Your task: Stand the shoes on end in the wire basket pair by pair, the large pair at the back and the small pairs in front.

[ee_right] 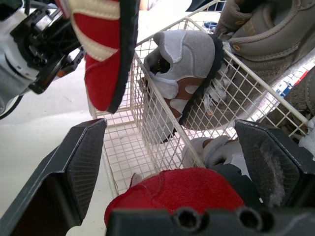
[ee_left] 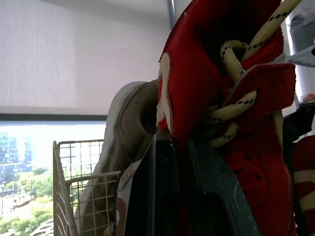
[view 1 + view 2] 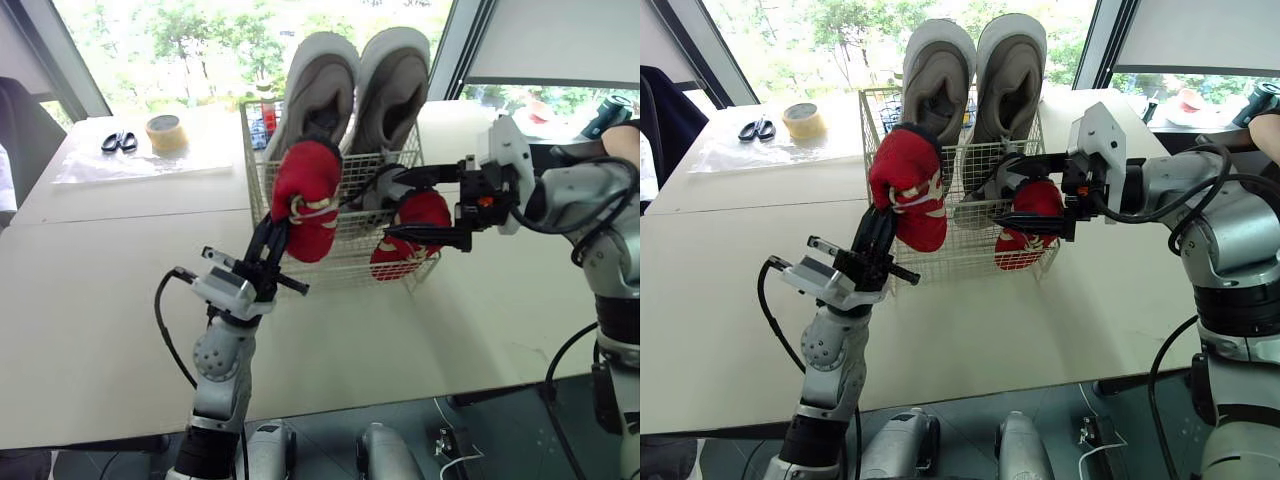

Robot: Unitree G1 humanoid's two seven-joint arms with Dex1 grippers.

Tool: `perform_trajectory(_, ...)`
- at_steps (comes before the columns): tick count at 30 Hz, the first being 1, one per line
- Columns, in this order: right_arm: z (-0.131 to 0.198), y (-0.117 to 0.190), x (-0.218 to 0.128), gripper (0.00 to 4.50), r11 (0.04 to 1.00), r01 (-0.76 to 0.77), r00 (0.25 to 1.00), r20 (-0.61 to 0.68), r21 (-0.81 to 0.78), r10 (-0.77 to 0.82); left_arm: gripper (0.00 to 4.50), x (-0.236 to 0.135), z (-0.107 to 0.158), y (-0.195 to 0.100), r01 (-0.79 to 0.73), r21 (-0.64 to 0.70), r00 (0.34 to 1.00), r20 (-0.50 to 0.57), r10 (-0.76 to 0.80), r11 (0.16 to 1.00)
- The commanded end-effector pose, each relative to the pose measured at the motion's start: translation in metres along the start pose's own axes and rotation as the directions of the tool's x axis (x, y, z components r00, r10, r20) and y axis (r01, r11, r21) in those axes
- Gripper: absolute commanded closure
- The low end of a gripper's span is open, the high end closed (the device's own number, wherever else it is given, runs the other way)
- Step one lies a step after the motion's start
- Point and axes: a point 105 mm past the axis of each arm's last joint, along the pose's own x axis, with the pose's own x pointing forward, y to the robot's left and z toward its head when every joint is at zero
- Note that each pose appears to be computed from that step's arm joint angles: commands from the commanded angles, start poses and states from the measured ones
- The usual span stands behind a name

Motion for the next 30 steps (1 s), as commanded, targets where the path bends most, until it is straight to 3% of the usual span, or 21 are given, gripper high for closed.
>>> perform_trajectory(1, 0.004, 0.003, -0.004, 0.0, 1.0, 0.001, 1.0, -0.002, -0.008, -0.001, 4.44, -0.009, 0.005, -0.002, 0.014, 0.046, 1.0, 0.027, -0.015, 0.999)
perform_trajectory(8, 0.024, 0.006, -0.008, 0.0, 1.0, -0.016, 0.999, 0.037, -0.022, 0.016, 4.44, -0.024, -0.012, -0.002, 0.023, 0.08, 1.0, 0.0, -0.023, 0.997)
perform_trajectory(14, 0.069, 0.006, -0.011, 0.0, 0.999, -0.041, 0.985, 0.168, -0.024, 0.044, 4.44, -0.025, -0.02, -0.002, -0.003, 0.028, 1.0, -0.027, 0.004, 1.0)
perform_trajectory(20, 0.053, 0.038, -0.028, 0.0, 0.979, -0.189, 0.978, -0.107, -0.081, 0.18, 4.44, -0.033, -0.035, -0.001, -0.033, -0.03, 0.99, -0.136, 0.028, 0.999)
perform_trajectory(25, 0.051, 0.042, -0.031, 0.0, 0.98, -0.172, 0.979, -0.131, -0.096, 0.159, 4.44, -0.04, -0.044, -0.003, -0.002, -0.045, 0.981, -0.194, -0.007, 0.999)
perform_trajectory(30, 0.051, 0.039, -0.029, 0.0, 0.985, -0.137, 0.985, -0.123, -0.1, 0.125, 2.55, -0.041, -0.047, -0.005, 0.027, -0.065, 0.975, -0.218, -0.041, 0.998)
